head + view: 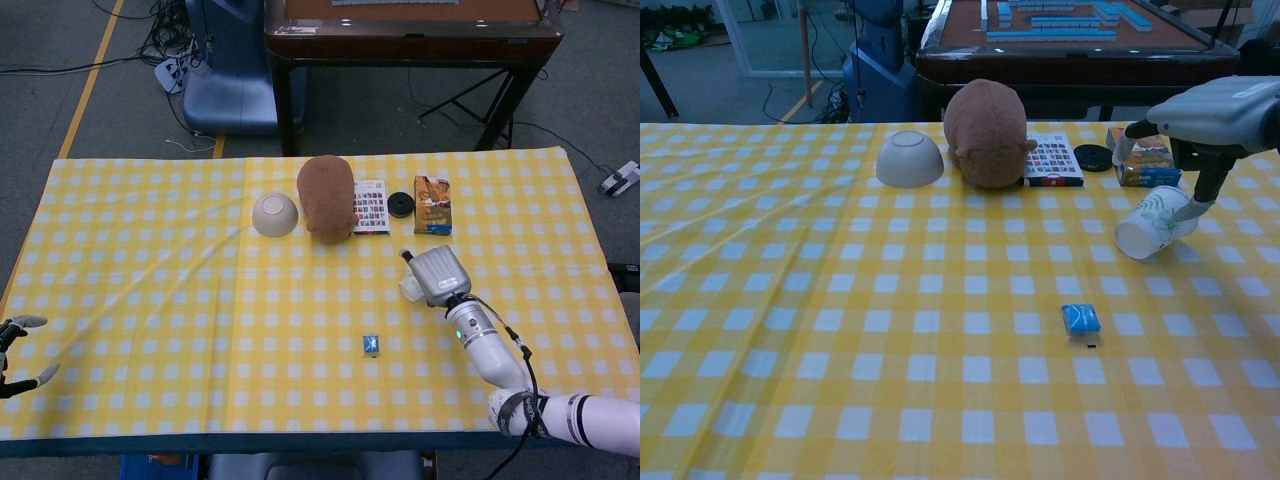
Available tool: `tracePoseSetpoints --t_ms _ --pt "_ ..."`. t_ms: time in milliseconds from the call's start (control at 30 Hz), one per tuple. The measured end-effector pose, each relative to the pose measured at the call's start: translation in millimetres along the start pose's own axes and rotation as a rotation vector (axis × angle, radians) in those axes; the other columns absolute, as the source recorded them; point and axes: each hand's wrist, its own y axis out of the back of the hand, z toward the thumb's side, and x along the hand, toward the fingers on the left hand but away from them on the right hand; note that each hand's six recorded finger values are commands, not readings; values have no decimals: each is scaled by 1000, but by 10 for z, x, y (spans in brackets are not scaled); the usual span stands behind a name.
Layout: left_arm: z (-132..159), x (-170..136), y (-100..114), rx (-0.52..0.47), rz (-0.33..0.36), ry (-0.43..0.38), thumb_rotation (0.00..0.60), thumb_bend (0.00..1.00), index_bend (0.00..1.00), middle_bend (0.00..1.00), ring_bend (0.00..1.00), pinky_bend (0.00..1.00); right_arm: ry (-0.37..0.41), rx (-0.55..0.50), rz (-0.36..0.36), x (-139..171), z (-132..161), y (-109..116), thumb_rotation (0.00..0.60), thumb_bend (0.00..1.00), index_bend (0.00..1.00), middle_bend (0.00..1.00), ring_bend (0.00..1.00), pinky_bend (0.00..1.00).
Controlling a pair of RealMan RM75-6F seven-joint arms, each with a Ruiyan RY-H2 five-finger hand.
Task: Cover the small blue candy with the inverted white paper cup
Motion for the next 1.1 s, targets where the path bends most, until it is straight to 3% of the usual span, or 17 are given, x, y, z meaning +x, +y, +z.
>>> tracePoseSetpoints --t_ms 500,1100 --pt "4 -3 -8 -2 -9 -3 600 82 398 317 372 644 -37 182 31 -99 53 -132 600 134 266 1000 1000 1000" --pt "-26 5 -10 -5 -18 8 600 82 399 319 373 644 -28 232 66 -246 193 -342 600 149 288 1000 1000 1000"
